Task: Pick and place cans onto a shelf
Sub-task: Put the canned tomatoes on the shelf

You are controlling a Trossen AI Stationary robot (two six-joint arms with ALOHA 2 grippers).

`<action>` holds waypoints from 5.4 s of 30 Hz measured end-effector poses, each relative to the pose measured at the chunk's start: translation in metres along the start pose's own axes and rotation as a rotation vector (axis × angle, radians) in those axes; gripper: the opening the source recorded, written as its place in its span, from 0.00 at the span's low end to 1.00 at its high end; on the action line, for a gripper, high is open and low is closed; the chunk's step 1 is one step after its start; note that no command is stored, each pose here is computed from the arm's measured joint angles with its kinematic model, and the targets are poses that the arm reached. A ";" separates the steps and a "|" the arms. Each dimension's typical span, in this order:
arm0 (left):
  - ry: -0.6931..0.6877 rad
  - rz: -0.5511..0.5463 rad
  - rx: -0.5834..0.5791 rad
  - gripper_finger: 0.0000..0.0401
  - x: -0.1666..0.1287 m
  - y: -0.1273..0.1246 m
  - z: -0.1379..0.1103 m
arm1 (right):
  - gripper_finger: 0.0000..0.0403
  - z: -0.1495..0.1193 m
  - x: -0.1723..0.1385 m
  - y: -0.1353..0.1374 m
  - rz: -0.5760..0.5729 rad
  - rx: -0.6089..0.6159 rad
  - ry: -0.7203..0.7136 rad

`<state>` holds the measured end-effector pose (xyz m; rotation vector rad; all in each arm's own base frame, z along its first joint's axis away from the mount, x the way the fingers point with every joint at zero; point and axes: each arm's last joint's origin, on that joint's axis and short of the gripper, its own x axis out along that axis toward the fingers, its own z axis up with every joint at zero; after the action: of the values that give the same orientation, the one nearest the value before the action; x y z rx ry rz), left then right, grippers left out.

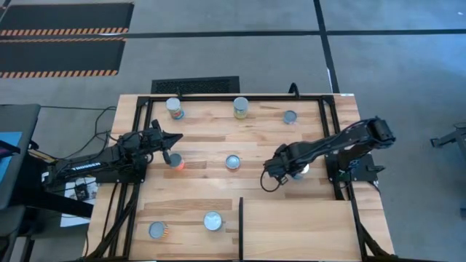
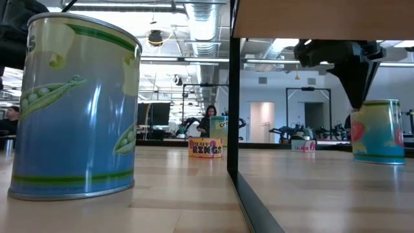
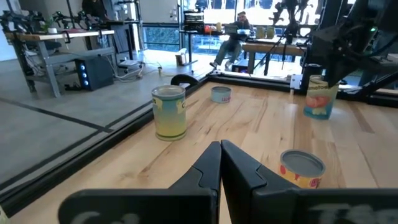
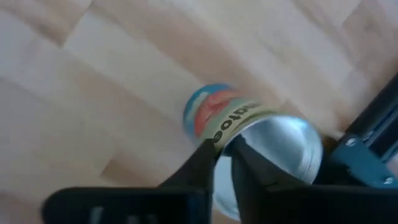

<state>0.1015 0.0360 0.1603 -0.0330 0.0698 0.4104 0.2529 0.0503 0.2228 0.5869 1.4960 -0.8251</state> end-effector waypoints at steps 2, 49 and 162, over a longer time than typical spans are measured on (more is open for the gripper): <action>-0.001 0.000 -0.003 0.00 0.000 0.000 0.000 | 0.04 -0.003 -0.008 0.001 0.043 -0.002 -0.002; -0.043 0.000 0.033 0.00 0.000 0.000 0.004 | 0.00 -0.116 -0.197 0.054 0.480 -0.139 0.005; -0.068 -0.001 0.022 0.00 0.000 0.000 0.007 | 0.03 -0.101 -0.158 0.146 0.669 -0.414 0.038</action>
<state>0.1017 0.0361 0.1669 0.0029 0.0070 0.4097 0.3196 0.2363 0.3547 0.7257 1.3254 0.0140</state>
